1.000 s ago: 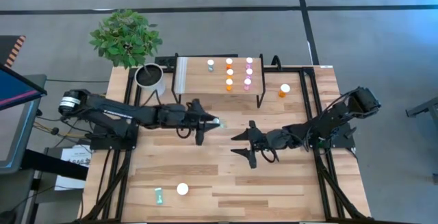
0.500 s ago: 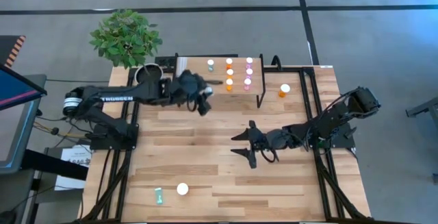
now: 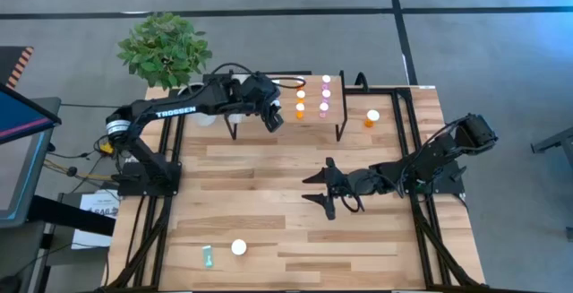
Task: Pick and place medicine bottles onto shelf by color
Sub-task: Put the top blue pill bottle on the shelf aligned with the other blue pill bottle, then put the blue pill bottle on the shelf aligned with the other blue pill bottles
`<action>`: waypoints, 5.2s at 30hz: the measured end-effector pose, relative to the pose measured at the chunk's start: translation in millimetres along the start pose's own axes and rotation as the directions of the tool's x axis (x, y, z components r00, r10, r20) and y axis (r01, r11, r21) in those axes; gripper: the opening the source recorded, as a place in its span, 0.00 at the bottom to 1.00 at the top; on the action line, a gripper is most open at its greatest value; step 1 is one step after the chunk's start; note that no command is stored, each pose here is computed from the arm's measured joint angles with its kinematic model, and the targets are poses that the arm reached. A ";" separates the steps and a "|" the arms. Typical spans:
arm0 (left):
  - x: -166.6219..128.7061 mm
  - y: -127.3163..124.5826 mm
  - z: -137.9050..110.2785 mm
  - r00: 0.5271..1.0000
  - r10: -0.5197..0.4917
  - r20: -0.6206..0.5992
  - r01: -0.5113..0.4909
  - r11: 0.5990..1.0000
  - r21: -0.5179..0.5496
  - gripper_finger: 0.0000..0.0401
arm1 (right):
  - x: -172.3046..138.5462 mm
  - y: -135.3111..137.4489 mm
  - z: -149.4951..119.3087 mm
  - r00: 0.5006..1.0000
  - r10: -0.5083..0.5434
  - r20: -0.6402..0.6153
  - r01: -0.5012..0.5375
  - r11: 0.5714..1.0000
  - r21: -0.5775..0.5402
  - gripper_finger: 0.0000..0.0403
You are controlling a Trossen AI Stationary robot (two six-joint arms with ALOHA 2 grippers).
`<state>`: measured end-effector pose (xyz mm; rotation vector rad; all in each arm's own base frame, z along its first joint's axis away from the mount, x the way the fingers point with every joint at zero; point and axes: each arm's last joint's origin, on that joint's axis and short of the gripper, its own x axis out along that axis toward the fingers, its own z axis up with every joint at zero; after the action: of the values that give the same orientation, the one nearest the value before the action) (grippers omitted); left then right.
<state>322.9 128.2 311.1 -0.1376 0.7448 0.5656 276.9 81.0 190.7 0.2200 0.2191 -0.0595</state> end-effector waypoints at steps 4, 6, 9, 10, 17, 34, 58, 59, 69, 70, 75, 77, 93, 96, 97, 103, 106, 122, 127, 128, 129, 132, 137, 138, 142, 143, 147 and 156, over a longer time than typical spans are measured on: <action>12.6 1.8 -1.0 0.999 0.007 -0.045 -0.007 1.000 0.019 0.26 | 0.0 -0.1 -0.4 1.000 -0.001 -0.004 0.001 1.000 -0.001 0.63; 14.4 3.7 -0.7 0.999 0.012 -0.046 -0.011 1.000 0.016 0.26 | 0.0 -0.2 -0.7 1.000 -0.002 -0.007 0.002 1.000 -0.003 0.63; 15.0 7.3 -0.4 0.999 0.020 -0.046 -0.019 1.000 0.011 0.26 | 0.0 -0.2 -0.7 1.000 -0.002 -0.007 0.002 1.000 -0.003 0.63; 15.1 7.9 -0.4 0.999 0.021 -0.047 -0.020 1.000 0.010 0.26 | 0.0 -0.2 -0.7 1.000 -0.002 -0.007 0.002 1.000 -0.003 0.63; 16.6 17.5 0.1 0.998 0.033 -0.049 -0.033 0.999 -0.002 0.26 | 0.0 -0.2 -0.7 1.000 -0.003 -0.007 0.003 1.000 -0.002 0.63; 20.8 19.9 3.3 1.000 0.008 -0.018 -0.008 1.000 -0.010 0.26 | 0.0 -0.3 -0.7 1.000 -0.003 -0.007 0.003 1.000 0.007 0.63; 21.1 22.9 1.1 0.999 0.025 -0.042 -0.025 1.000 0.007 0.40 | 0.0 -0.3 -0.7 1.000 -0.003 -0.007 0.003 1.000 0.013 0.63; 21.1 22.9 1.1 0.999 0.025 -0.042 -0.025 1.000 0.006 0.41 | 0.0 -0.4 -0.7 1.000 -0.004 -0.007 0.004 1.000 0.013 0.63; 21.4 21.9 5.2 1.000 -0.006 0.000 0.006 1.000 -0.001 0.42 | 0.0 -0.9 -0.6 1.000 -0.025 -0.001 0.025 1.000 0.015 0.63; 21.4 21.9 5.4 1.000 -0.007 0.002 0.007 1.000 -0.001 0.42 | 0.1 -0.9 -0.6 1.000 -0.025 -0.001 0.025 1.000 0.015 0.63; 21.4 21.8 6.3 1.000 -0.008 0.011 0.008 1.000 -0.002 0.42 | 0.0 -0.9 -0.6 1.000 -0.025 -0.001 0.025 1.000 0.015 0.63; 21.4 21.8 6.3 1.000 -0.008 0.011 0.008 1.000 -0.002 0.42 | 0.1 -1.0 -0.6 1.000 -0.026 0.000 0.026 1.000 0.015 0.63; -5.3 25.7 16.8 0.996 -0.001 0.084 0.000 1.000 0.016 0.42 | 0.1 -1.1 -1.0 1.000 -0.027 -0.004 0.027 0.999 0.029 0.63; -17.4 27.4 18.0 0.995 -0.002 0.100 0.000 1.000 0.021 0.42 | 0.1 -1.3 -1.0 0.999 -0.032 -0.003 0.032 0.999 0.029 0.63; -21.3 27.6 17.6 0.995 -0.002 0.099 0.000 1.000 0.022 0.42 | 0.1 -1.3 -0.9 0.999 -0.034 -0.002 0.034 0.999 0.029 0.63; -60.2 -10.3 9.4 0.974 -0.171 0.148 0.157 0.982 0.103 0.41 | 0.5 -3.2 -0.4 0.998 -0.057 0.004 0.057 0.998 0.030 0.63; -80.5 -50.8 -18.4 0.980 -0.176 0.098 0.157 0.972 0.176 0.38 | 1.2 -5.7 -0.4 0.998 -0.067 -0.001 0.067 0.997 0.029 0.63; -144.0 -136.1 -217.6 0.886 -0.362 -0.290 0.314 0.928 -0.200 0.34 | 1.6 -7.0 0.0 0.997 -0.072 0.000 0.072 0.997 0.041 0.63; -145.9 -142.9 -266.9 0.775 -0.442 -0.452 0.264 0.876 -0.404 0.34 | 1.5 -6.7 -0.7 0.997 -0.072 -0.006 0.072 0.996 0.046 0.63; -148.3 -145.4 -272.4 0.755 -0.469 -0.459 0.265 0.857 -0.441 0.34 | 1.5 -6.7 -0.8 0.997 -0.072 -0.007 0.072 0.996 0.047 0.63; -150.8 -147.3 -277.4 0.736 -0.491 -0.467 0.261 0.842 -0.473 0.35 | 1.5 -6.7 -0.7 0.997 -0.072 -0.007 0.072 0.996 0.048 0.63; -159.8 -153.5 -289.6 0.704 -0.539 -0.463 0.265 0.804 -0.532 0.39 | 1.5 -6.7 -1.0 0.997 -0.073 -0.009 0.073 0.996 0.054 0.63; -168.4 -163.7 -309.2 0.680 -0.535 -0.502 0.177 0.784 -0.596 0.53 | 1.5 -6.8 -1.0 0.997 -0.073 -0.009 0.073 0.996 0.054 0.63; -168.8 -165.9 -313.3 0.669 -0.530 -0.520 0.136 0.776 -0.616 0.56 | 1.5 -6.8 -1.2 0.997 -0.073 -0.011 0.074 0.996 0.053 0.63; -165.5 -179.9 -324.8 0.638 -0.546 -0.543 0.037 0.726 -0.687 0.66 | 1.4 -7.0 -1.9 0.997 -0.075 -0.018 0.076 0.996 0.051 0.63; -164.3 -184.1 -326.5 0.633 -0.558 -0.537 0.027 0.709 -0.705 0.68 | 1.4 -7.2 -2.3 0.997 -0.077 -0.022 0.078 0.996 0.048 0.63; -154.4 -202.0 -337.2 0.612 -0.585 -0.532 -0.005 0.669 -0.743 0.71 | 1.4 -7.4 -2.9 0.996 -0.079 -0.028 0.080 0.996 0.045 0.63; -133.7 -217.9 -359.2 0.578 -0.522 -0.627 -0.154 0.684 -0.713 0.66 | 1.4 -7.6 -3.0 0.996 -0.080 -0.029 0.081 0.996 0.044 0.63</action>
<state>143.0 -226.6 120.8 -1.3053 1.3487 0.5265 277.1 74.2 186.0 0.2569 0.2537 -0.1413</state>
